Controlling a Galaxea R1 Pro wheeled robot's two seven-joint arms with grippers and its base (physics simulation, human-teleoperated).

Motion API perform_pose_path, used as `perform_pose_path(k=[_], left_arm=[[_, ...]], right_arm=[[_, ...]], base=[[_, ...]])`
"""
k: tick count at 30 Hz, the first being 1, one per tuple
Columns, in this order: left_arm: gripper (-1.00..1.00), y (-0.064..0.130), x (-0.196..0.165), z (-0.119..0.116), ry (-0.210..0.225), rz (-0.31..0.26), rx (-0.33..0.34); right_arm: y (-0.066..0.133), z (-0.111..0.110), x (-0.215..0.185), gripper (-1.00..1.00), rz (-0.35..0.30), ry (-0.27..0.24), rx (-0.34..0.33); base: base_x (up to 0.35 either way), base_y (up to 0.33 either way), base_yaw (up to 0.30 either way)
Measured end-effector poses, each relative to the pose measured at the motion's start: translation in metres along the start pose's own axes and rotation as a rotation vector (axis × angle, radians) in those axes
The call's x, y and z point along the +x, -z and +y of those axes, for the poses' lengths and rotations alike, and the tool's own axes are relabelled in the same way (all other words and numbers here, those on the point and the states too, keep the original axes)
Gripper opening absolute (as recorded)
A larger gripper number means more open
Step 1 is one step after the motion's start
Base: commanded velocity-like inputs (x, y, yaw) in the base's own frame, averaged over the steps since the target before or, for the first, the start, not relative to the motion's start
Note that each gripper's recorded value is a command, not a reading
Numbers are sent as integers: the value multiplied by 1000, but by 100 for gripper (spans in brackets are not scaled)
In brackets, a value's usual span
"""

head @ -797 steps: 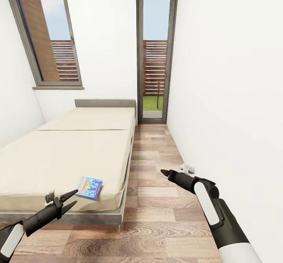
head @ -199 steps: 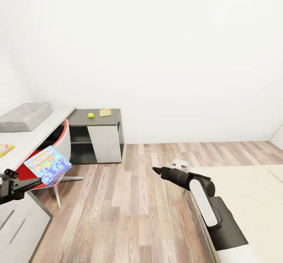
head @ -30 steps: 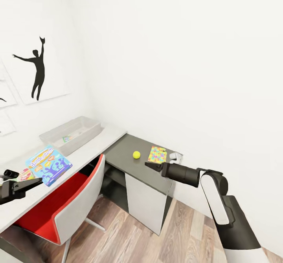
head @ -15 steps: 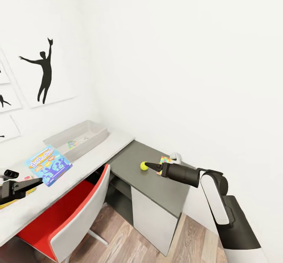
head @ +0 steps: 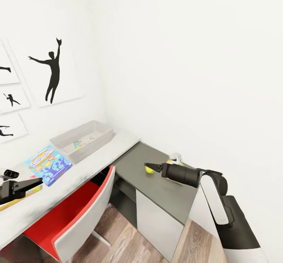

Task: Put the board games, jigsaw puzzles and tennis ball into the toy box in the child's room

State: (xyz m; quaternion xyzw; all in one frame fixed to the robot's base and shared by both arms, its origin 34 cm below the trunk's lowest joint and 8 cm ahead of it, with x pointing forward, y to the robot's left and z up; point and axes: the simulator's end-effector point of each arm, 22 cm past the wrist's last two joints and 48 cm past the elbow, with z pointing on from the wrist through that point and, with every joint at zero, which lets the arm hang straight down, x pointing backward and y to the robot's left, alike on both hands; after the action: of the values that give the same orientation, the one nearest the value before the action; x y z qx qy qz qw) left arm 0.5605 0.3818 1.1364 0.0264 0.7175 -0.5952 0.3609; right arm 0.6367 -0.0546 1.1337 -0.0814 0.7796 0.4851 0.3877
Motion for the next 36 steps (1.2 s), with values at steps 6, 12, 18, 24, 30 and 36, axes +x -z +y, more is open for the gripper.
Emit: perform_pose_path(k=[6, 12, 18, 24, 30, 36], left_arm=[[-100, 0, 0, 0, 0, 0, 0], [-100, 0, 0, 0, 0, 1, -1], [-100, 0, 0, 1, 1, 1, 0], [-100, 0, 0, 0, 0, 0, 0], [-100, 0, 0, 0, 0, 0, 0], [-100, 0, 0, 0, 0, 0, 0]], right_arm=[[0, 0, 0, 100, 0, 1, 3], [0, 0, 0, 100, 0, 0, 2], [0, -1, 0, 100, 1, 0, 3], [0, -1, 0, 100, 1, -1, 3], [0, -1, 0, 100, 0, 0, 4], [0, -1, 0, 100, 0, 0, 4]], base=[[264, 0, 282], [298, 0, 264], [120, 0, 46], [11, 0, 4], [32, 0, 69], [186, 79, 248]])
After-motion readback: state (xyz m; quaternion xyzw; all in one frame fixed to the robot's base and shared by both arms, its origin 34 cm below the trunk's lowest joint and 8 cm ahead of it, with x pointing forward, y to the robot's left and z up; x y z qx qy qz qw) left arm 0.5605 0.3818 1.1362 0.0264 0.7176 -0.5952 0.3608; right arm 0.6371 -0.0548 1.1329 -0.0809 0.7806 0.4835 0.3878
